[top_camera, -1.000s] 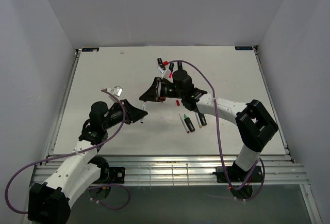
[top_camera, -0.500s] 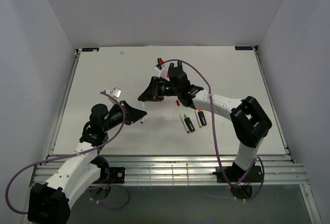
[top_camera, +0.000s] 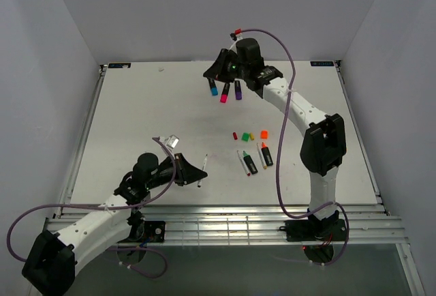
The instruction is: Open the pen caps
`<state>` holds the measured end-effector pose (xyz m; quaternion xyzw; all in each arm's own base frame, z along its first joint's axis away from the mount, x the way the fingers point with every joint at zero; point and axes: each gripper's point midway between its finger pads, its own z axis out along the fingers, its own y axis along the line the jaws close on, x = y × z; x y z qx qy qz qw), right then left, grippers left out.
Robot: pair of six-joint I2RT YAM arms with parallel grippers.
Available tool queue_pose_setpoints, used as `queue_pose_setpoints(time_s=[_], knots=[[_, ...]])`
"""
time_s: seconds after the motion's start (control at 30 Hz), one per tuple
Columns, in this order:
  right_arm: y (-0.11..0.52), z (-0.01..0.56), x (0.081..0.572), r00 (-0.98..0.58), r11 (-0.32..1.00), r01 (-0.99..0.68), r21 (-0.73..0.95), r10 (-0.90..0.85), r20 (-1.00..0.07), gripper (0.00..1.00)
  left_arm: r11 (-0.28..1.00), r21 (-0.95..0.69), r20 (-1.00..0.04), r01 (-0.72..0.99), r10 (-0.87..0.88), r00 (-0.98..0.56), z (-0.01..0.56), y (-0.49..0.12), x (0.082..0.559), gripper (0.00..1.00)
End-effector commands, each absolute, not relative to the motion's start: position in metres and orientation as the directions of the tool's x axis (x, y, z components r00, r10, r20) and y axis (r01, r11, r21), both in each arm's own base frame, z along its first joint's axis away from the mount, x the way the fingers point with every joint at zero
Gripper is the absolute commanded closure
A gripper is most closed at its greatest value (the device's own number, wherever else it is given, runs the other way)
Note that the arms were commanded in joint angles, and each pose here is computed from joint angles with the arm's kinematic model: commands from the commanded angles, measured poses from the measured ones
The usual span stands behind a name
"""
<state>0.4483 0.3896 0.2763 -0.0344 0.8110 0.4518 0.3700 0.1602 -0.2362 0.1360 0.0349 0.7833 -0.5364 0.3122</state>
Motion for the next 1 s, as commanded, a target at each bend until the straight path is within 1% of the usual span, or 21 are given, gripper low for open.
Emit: queue_pose_setpoints(time_s=[0.0,0.03,0.07,0.13,0.17,0.2,0.23,0.3,0.33,0.37,0.4,0.47,0.53,0.63,0.87,0.97], knots=[[0.378,0.229,0.419,-0.775,0.711,-0.356,0.606,0.137,-0.617,0.92,0.411,-0.839,-0.504,0.358,-0.337,-0.795,0.142,-0.244,0.168,1.0],[0.375,0.219,0.411,-0.793,0.724,-0.351,0.594,0.108,-0.6,0.92,0.428,-0.843,-0.483,0.327,-0.331,-0.811,0.134,-0.247,0.169,1.0],[0.37,0.214,0.405,-0.791,0.732,-0.373,0.571,0.071,-0.608,0.92,0.433,-0.847,-0.47,0.309,-0.339,-0.815,0.132,-0.248,0.171,1.0],[0.359,0.185,0.389,-0.811,0.77,-0.364,0.523,0.014,-0.585,0.92,0.45,-0.854,-0.441,0.26,-0.364,-0.82,0.128,-0.254,0.175,1.0],[0.355,0.184,0.383,-0.806,0.773,-0.375,0.511,0.001,-0.592,0.92,0.472,-0.851,-0.424,0.23,-0.36,-0.831,0.12,-0.258,0.177,1.0],[0.347,0.163,0.375,-0.817,0.785,-0.379,0.49,-0.035,-0.575,0.92,0.494,-0.843,-0.429,0.213,-0.378,-0.82,0.117,-0.26,0.183,1.0],[0.344,0.158,0.371,-0.819,0.79,-0.379,0.482,-0.044,-0.571,0.92,0.488,-0.845,-0.425,0.218,-0.367,-0.827,0.122,-0.271,0.181,1.0],[0.336,0.143,0.364,-0.822,0.8,-0.393,0.455,-0.084,-0.563,0.92,0.532,-0.827,-0.412,0.182,-0.352,-0.84,0.108,-0.285,0.18,1.0],[0.335,0.138,0.361,-0.825,0.797,-0.4,0.452,-0.099,-0.556,0.92,0.526,-0.834,-0.4,0.166,-0.368,-0.839,0.114,-0.293,0.185,0.96],[0.334,0.134,0.358,-0.827,0.796,-0.405,0.45,-0.109,-0.552,0.92,0.525,-0.837,-0.392,0.156,-0.375,-0.84,0.113,-0.299,0.186,0.95],[0.332,0.129,0.356,-0.831,0.799,-0.406,0.443,-0.12,-0.544,0.92,0.537,-0.829,-0.387,0.156,-0.351,-0.853,0.105,-0.308,0.179,0.95],[0.325,0.115,0.348,-0.838,0.806,-0.412,0.425,-0.153,-0.523,0.92,0.532,-0.831,-0.409,0.163,-0.387,-0.826,0.108,-0.316,0.185,0.96],[0.319,0.102,0.342,-0.84,0.814,-0.419,0.402,-0.18,-0.511,0.92,0.562,-0.816,-0.422,0.137,-0.416,-0.805,0.099,-0.319,0.19,0.97],[0.312,0.092,0.342,-0.835,0.827,-0.425,0.369,-0.2,-0.513,0.92,0.579,-0.808,-0.411,0.105,-0.428,-0.805,0.089,-0.324,0.194,0.98],[0.301,0.07,0.345,-0.837,0.854,-0.423,0.302,-0.241,-0.49,0.92,0.619,-0.785,-0.39,0.025,-0.461,-0.797,0.065,-0.34,0.201,0.87],[0.3,0.065,0.348,-0.833,0.858,-0.43,0.281,-0.257,-0.49,0.92,0.634,-0.773,-0.393,0.01,-0.466,-0.793,0.055,-0.343,0.206,0.85]])
